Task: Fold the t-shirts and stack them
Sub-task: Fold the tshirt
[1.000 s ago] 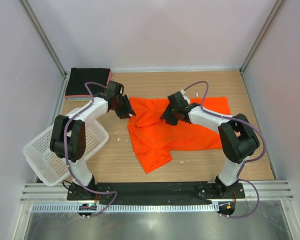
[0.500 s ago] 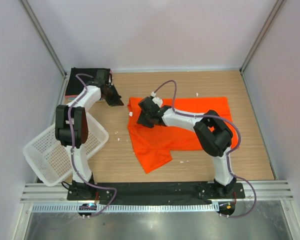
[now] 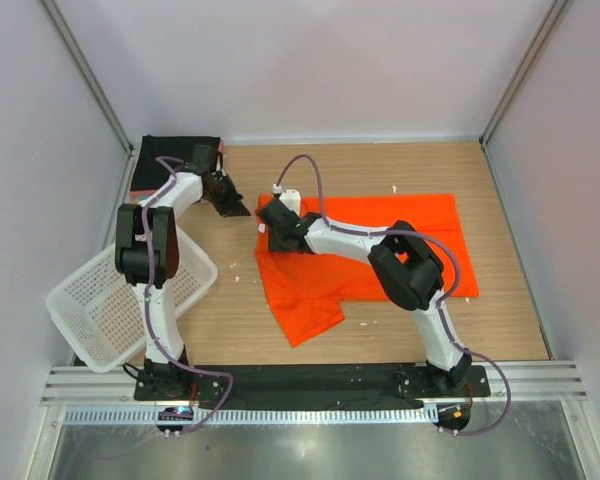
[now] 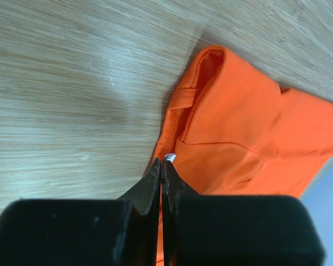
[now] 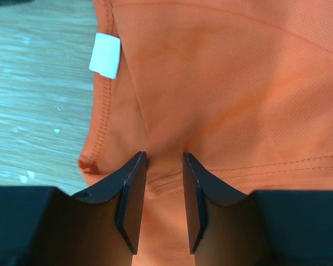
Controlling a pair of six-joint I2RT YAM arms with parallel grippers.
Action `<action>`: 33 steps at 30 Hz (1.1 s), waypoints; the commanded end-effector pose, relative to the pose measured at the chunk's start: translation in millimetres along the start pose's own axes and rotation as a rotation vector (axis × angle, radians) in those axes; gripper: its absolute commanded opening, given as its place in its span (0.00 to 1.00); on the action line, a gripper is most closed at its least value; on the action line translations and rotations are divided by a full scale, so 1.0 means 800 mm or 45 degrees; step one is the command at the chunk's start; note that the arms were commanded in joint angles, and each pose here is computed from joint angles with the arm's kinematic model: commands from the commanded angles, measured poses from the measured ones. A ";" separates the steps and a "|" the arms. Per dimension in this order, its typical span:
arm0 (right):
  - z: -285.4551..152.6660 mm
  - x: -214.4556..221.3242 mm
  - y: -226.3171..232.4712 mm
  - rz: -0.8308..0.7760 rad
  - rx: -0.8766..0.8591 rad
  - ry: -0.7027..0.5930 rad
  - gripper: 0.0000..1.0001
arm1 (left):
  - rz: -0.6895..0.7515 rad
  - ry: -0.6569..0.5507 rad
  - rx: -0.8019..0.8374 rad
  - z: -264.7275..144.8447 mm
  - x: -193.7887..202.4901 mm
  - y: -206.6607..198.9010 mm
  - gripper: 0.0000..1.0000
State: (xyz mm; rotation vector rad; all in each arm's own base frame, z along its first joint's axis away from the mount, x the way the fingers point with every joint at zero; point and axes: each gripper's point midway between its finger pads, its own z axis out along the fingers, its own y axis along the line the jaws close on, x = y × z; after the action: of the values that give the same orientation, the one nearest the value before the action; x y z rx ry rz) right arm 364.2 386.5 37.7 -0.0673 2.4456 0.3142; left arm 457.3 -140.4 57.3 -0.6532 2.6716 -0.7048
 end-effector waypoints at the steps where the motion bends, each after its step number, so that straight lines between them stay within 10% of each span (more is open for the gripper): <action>1: -0.007 -0.015 0.007 -0.093 0.008 -0.050 0.38 | 0.007 -0.033 0.064 -0.008 -0.016 -0.019 0.00; 11: -0.010 -0.009 0.015 -0.132 -0.023 -0.020 0.02 | 0.000 -0.026 0.050 -0.004 -0.013 -0.014 0.00; 33: -0.065 -0.024 0.004 -0.207 -0.011 0.015 0.01 | -0.015 -0.002 0.028 0.017 -0.010 -0.001 0.00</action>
State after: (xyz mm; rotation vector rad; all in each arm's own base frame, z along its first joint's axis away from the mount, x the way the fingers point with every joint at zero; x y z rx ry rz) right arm 344.1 370.4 34.8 -0.2475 2.5110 0.1941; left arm 457.3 -141.5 40.0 -0.6696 2.6980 -0.7056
